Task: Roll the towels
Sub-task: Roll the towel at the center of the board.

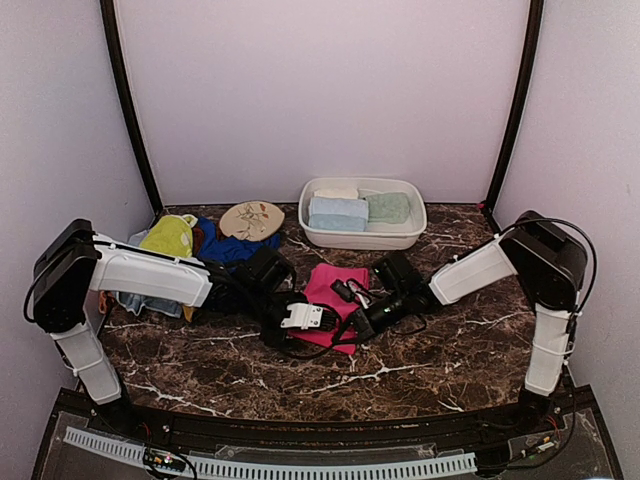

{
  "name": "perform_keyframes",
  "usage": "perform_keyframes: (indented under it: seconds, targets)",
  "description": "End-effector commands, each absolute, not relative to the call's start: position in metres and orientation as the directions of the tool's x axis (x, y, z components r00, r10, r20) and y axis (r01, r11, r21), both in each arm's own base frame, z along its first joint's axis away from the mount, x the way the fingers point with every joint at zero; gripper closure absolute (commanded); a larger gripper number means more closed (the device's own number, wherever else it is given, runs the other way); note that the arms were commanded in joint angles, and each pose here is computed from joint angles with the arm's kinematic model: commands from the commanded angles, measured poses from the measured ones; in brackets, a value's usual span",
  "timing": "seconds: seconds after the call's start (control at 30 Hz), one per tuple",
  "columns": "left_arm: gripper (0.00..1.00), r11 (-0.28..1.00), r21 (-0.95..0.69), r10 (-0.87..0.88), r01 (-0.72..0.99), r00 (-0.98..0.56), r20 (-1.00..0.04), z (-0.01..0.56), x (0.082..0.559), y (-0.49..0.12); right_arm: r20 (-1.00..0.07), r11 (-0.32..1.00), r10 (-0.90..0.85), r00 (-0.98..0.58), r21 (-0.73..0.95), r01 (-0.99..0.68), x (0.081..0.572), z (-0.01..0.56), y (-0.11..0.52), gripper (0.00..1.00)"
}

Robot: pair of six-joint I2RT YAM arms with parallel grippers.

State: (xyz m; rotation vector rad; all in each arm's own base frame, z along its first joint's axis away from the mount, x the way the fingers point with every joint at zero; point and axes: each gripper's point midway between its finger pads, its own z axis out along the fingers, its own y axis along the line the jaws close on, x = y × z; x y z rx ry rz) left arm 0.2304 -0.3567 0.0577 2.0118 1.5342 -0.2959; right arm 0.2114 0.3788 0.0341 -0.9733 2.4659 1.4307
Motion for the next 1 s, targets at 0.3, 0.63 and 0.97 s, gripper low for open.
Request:
perform_keyframes:
  seconds: [0.3, 0.63, 0.97]
  targets:
    - [0.33, -0.240, 0.240, 0.820, 0.941, 0.329, -0.469, 0.047, 0.213, -0.353, -0.202, 0.403, -0.494, -0.846, 0.809, -0.428, 0.190, 0.018, 0.365, 1.00]
    - [0.51, -0.206, 0.225, 0.837, 0.952, 0.290, -0.465, 0.029, 0.220, -0.357, -0.177, 0.370, -0.475, -0.862, 0.848, -0.378, 0.188, 0.031, 0.370, 1.00]
    - [0.99, -0.181, 0.119, 0.845, 0.976, 0.216, -0.490, 0.031, 0.212, -0.349, -0.202, 0.335, -0.431, -0.880, 0.870, -0.363, 0.188, 0.042, 0.369, 0.89]
